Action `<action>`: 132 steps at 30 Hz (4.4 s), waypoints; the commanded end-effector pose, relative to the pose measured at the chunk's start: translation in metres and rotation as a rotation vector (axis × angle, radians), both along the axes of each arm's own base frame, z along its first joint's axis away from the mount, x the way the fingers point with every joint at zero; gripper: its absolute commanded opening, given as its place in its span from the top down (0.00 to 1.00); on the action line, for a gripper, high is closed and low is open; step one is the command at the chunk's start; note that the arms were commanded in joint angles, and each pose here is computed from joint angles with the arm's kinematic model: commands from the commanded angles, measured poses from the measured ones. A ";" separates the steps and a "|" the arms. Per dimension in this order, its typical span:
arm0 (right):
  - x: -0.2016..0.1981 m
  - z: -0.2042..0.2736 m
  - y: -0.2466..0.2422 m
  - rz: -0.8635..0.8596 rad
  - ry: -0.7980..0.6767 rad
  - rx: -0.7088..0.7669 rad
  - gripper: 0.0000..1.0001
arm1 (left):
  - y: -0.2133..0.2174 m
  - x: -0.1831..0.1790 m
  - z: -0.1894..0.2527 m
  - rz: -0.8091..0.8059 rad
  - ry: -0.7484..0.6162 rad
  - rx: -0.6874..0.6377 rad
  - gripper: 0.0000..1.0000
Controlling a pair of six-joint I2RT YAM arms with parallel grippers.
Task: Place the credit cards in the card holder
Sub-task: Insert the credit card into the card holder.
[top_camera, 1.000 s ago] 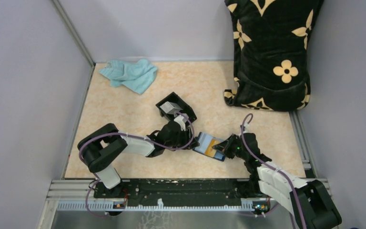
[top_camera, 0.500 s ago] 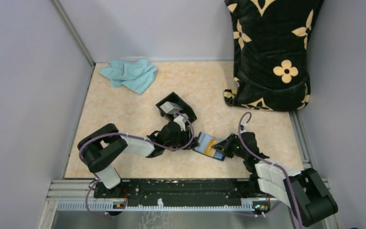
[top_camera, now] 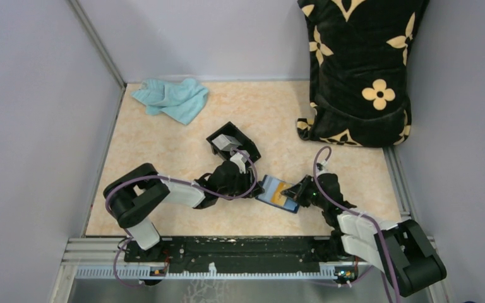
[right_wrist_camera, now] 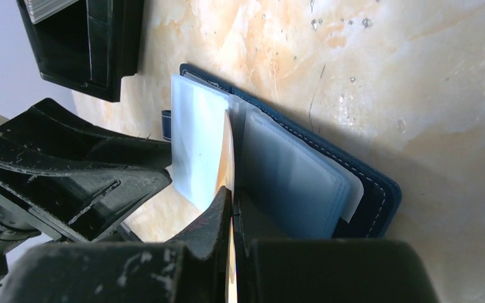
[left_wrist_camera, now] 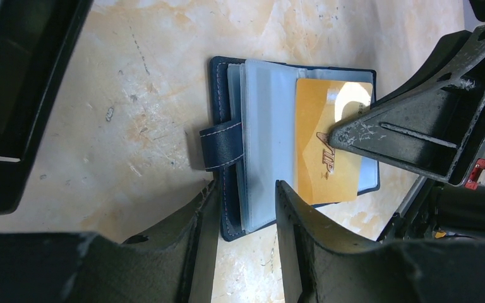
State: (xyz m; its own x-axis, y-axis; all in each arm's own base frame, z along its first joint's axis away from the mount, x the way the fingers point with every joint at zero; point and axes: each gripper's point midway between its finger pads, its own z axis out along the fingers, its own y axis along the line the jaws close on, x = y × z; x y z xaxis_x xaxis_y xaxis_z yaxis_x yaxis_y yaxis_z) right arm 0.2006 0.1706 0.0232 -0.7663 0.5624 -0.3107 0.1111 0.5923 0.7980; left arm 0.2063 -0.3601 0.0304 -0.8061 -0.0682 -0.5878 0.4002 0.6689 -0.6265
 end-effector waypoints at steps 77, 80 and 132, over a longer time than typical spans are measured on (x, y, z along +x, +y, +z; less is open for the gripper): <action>-0.024 -0.033 0.002 -0.023 0.127 -0.120 1.00 | 0.013 -0.029 -0.044 -0.047 0.116 0.115 0.58; -0.023 -0.033 0.003 -0.027 0.127 -0.117 1.00 | 0.014 -0.028 -0.045 -0.046 0.115 0.119 0.58; -0.023 -0.036 -0.024 -0.049 0.162 -0.423 0.55 | 0.008 -0.035 -0.050 -0.086 0.127 0.081 0.62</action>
State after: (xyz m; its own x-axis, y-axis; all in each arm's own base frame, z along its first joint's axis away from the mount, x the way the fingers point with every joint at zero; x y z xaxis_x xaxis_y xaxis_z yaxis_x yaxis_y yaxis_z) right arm 0.2025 0.1763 0.0257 -0.7491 0.5250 -0.4040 0.1824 0.7497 0.6361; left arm 0.1962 -0.3732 0.0268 -0.8214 -0.0611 -0.5670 0.4193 0.6092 -0.6731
